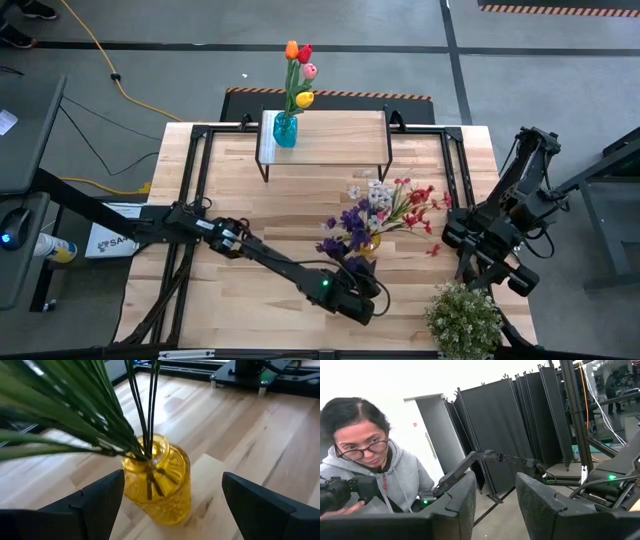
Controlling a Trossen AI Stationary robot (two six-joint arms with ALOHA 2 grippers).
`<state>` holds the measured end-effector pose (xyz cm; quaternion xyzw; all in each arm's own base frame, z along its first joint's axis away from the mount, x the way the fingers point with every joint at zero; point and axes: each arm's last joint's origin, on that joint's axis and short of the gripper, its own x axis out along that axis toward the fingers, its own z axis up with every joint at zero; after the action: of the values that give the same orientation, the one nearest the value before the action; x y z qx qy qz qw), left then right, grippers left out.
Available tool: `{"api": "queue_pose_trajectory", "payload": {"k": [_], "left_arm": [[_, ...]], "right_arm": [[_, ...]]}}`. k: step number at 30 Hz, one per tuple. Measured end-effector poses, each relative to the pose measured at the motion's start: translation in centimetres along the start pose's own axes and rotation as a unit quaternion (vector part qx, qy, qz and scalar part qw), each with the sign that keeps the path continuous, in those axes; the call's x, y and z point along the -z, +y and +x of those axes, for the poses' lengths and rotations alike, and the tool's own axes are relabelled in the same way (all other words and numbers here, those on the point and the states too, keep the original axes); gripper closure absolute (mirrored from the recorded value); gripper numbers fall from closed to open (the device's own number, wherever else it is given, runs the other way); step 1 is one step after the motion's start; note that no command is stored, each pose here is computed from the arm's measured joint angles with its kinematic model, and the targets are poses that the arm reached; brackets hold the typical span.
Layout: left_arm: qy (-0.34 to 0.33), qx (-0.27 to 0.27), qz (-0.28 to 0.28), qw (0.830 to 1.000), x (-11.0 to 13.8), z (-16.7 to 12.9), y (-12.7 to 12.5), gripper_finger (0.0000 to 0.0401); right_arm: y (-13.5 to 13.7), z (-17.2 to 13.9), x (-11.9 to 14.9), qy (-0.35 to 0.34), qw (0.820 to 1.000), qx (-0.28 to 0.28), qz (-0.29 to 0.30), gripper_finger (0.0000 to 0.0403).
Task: Pick and place flowers into a vace then onto a shelf
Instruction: Put the yellow flower vase on the shelf
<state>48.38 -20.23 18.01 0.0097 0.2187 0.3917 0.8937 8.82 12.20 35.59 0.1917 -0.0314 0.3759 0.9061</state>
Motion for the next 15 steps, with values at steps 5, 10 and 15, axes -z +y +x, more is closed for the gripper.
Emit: {"api": "queue_pose_trajectory", "payload": {"k": [5, 10, 15], "left_arm": [[0.017, -0.008, -0.018, 1.0, 0.4, 0.2, 0.5, 0.0032], [0.023, -0.023, -0.03, 0.999, 0.4, 1.3, 1.0, 0.0032], [0.044, -0.013, -0.05, 0.998, 0.6, 2.3, 1.2, 0.0032]], "right_arm": [[0.0, 0.0, 0.0, 0.0, 1.0, 0.0, 0.0, 0.0272], [0.0, 0.0, 0.0, 0.0, 1.0, 0.0, 0.0, 0.0272], [0.0, 0.0, 0.1, 0.003, 1.0, 0.0, 0.004, 0.0272]]}}
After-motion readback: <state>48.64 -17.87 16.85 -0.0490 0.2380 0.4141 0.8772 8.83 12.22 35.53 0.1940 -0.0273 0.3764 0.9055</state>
